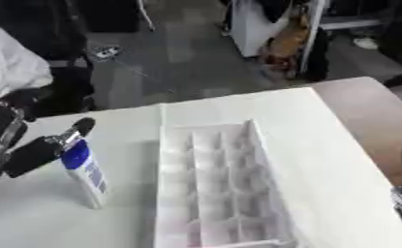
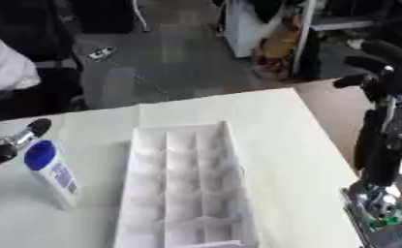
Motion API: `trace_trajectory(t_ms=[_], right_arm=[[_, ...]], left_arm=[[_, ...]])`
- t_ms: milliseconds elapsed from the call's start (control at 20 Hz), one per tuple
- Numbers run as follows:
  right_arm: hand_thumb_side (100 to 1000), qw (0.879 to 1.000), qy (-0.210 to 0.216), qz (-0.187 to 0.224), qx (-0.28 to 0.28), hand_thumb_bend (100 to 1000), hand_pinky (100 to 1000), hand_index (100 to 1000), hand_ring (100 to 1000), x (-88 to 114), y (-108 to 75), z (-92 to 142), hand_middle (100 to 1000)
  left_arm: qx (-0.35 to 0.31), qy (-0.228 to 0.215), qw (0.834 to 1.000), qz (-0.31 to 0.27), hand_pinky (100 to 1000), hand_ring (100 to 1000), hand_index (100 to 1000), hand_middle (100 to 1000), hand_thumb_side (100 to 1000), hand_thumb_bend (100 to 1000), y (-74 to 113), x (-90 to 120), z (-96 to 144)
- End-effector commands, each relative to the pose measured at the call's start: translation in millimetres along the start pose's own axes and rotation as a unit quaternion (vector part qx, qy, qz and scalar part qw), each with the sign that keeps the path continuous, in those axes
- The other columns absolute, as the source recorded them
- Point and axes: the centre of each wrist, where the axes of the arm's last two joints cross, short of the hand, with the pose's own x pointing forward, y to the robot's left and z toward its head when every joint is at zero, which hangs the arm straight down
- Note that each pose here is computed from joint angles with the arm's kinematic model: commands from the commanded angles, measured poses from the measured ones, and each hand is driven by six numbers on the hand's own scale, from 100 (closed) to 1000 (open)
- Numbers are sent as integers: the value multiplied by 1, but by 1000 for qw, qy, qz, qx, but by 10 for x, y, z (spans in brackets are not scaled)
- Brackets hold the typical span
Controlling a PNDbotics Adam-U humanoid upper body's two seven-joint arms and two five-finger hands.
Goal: Pick up objects on the table and place them in the box.
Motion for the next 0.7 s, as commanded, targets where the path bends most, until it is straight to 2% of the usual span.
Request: trace_trajectory(t_ms=[50, 200, 400, 700], right_arm=[[866, 1000, -11, 2, 9, 100, 487, 764, 660, 45, -24, -48, 694], [866, 1000, -10, 1, 10, 100, 487, 763, 660, 46, -22, -48, 694], [865, 1000, -10, 1, 10, 100, 487, 764, 661, 46, -18, -49, 694], [866, 1000, -9, 1, 10, 100, 487, 764, 661, 47, -17, -52, 694]], left_arm=[[1, 6, 1000, -13, 760, 714, 918, 908, 999, 668, 100, -24, -35], [-13, 12, 1000, -17, 766, 717, 918, 906, 1000, 669, 81, -36, -50], [-23, 19, 999, -22, 765, 764, 911, 902, 1000, 672, 66, -41, -63], [-38, 21, 999, -28, 760, 767, 898, 892, 1000, 659, 37, -27, -62]])
